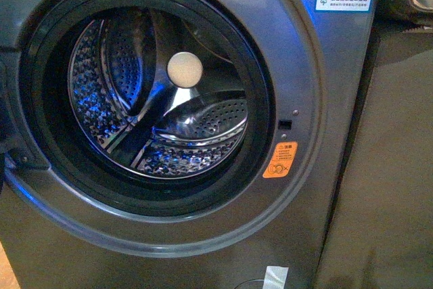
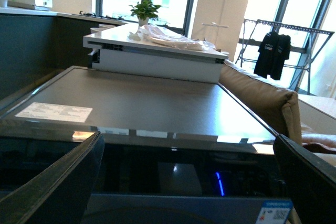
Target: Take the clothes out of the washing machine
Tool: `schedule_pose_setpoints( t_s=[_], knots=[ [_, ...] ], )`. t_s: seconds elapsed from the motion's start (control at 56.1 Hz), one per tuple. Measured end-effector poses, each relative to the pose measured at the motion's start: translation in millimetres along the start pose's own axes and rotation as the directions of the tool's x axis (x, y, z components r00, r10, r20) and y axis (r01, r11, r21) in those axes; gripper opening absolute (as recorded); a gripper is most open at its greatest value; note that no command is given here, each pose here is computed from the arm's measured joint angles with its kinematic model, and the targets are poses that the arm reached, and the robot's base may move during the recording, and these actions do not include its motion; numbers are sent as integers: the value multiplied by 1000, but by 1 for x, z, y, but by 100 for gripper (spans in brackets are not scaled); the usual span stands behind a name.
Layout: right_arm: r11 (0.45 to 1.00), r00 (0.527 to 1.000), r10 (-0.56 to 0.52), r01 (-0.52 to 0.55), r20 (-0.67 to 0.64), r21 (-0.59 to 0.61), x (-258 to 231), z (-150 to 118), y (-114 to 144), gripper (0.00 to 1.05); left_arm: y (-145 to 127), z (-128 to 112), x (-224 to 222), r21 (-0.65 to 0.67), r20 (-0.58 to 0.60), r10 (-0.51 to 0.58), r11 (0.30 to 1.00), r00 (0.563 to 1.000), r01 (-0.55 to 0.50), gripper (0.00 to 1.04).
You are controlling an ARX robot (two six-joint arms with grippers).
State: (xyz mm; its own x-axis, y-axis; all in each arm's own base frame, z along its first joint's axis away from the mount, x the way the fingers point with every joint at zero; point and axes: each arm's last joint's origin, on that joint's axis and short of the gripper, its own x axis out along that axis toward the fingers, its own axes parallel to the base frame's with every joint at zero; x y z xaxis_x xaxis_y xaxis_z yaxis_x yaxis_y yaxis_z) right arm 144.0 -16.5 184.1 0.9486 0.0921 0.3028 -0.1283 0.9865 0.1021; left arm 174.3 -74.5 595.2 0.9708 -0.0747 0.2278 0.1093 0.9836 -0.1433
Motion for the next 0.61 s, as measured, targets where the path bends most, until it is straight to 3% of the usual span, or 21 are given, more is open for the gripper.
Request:
schedule_pose_setpoints(
  t_s=[0.089,0.214,0.356,0.445,0.516,0.606],
  knots=[
    [1000,1000,0,0,1,-6,2,-3,-3,97,-7,-23,-2,-16,-60,-20,1000,998,19,98],
    [1000,1000,16,-15,25,-15,3,-3,-2,97,-16,-80,11,-30,-191,15,999,981,-21,98],
    [999,998,29,-28,47,-19,4,-1,0,97,-15,-103,1,-61,-236,15,998,972,-31,97],
    [1000,1000,-6,7,29,-26,4,-2,4,94,-3,-118,-12,14,-188,68,998,980,-66,83],
    [994,990,-102,97,-96,-56,-4,-6,12,82,15,-140,-29,58,-154,71,996,986,-63,71],
    [990,978,-114,98,-174,-97,-17,-5,16,68,35,-173,-48,93,-146,87,993,985,-74,57]
  ],
)
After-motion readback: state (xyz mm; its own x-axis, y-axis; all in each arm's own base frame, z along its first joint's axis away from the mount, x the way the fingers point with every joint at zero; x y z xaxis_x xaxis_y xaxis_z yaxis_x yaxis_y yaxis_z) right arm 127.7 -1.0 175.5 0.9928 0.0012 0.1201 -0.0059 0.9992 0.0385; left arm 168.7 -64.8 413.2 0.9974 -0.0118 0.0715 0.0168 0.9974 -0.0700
